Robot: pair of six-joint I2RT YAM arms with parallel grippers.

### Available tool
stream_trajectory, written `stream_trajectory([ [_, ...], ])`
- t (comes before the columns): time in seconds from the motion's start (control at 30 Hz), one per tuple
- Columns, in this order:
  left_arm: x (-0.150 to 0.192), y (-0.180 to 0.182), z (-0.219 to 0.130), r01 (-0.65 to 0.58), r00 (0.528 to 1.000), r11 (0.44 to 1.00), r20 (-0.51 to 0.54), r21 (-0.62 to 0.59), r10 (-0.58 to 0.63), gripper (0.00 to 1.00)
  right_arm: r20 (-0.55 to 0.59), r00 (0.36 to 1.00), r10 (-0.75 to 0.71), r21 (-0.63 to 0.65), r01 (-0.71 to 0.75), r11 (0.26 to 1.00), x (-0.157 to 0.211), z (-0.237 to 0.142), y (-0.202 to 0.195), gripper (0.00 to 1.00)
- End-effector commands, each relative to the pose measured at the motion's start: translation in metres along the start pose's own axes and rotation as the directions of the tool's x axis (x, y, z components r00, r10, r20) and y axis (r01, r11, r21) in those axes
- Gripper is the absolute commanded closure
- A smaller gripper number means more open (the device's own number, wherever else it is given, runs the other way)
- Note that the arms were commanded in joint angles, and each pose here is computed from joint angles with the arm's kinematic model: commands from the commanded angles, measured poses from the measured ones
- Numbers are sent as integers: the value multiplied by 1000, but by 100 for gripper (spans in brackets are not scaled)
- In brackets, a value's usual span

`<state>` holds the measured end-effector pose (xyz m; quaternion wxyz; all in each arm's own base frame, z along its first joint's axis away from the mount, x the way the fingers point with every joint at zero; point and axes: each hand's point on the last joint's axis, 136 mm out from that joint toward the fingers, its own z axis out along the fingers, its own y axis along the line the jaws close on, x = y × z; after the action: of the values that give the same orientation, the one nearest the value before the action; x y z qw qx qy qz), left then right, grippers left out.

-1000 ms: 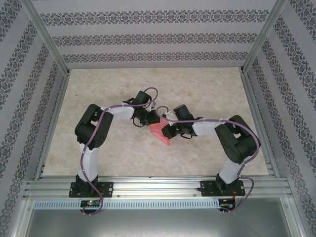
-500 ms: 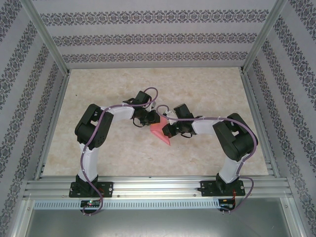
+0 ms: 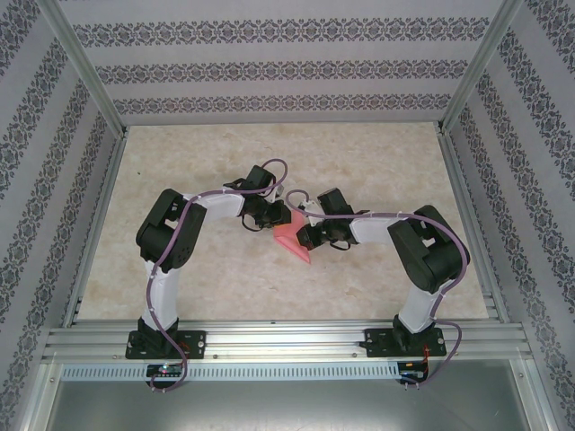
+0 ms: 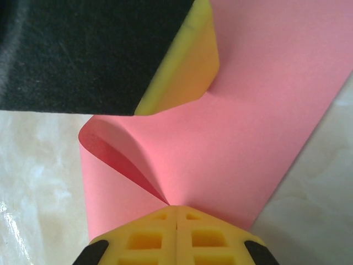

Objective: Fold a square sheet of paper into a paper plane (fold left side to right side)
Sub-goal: Third fold the triangle at the center of the table.

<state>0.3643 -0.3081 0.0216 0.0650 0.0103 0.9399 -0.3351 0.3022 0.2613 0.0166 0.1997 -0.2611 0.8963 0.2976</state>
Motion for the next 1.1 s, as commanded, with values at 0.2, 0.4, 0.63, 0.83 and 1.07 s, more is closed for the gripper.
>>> stream_trajectory([
  [0.2, 33, 34, 22, 25, 995, 994, -95, -109, -35, 79, 8, 1000, 24, 11, -24, 1000, 1, -1, -5, 100],
  [0.4, 32, 33, 21, 24, 995, 994, -93, -109, -34, 79, -6, 999, 40, 18, -40, 999, 6, 1, -7, 100],
  [0.63, 33, 35, 21, 28, 995, 993, -95, -117, -39, 79, -18, 999, 48, 31, -47, 998, 12, 0, -9, 100],
  [0.83, 33, 34, 20, 31, 995, 993, -89, -117, -41, 79, -29, 998, 56, 36, -55, 998, 14, -2, -9, 100],
  [1.07, 34, 35, 22, 28, 995, 993, -93, -118, -40, 79, -27, 997, 68, 34, -67, 997, 15, -2, -8, 100],
])
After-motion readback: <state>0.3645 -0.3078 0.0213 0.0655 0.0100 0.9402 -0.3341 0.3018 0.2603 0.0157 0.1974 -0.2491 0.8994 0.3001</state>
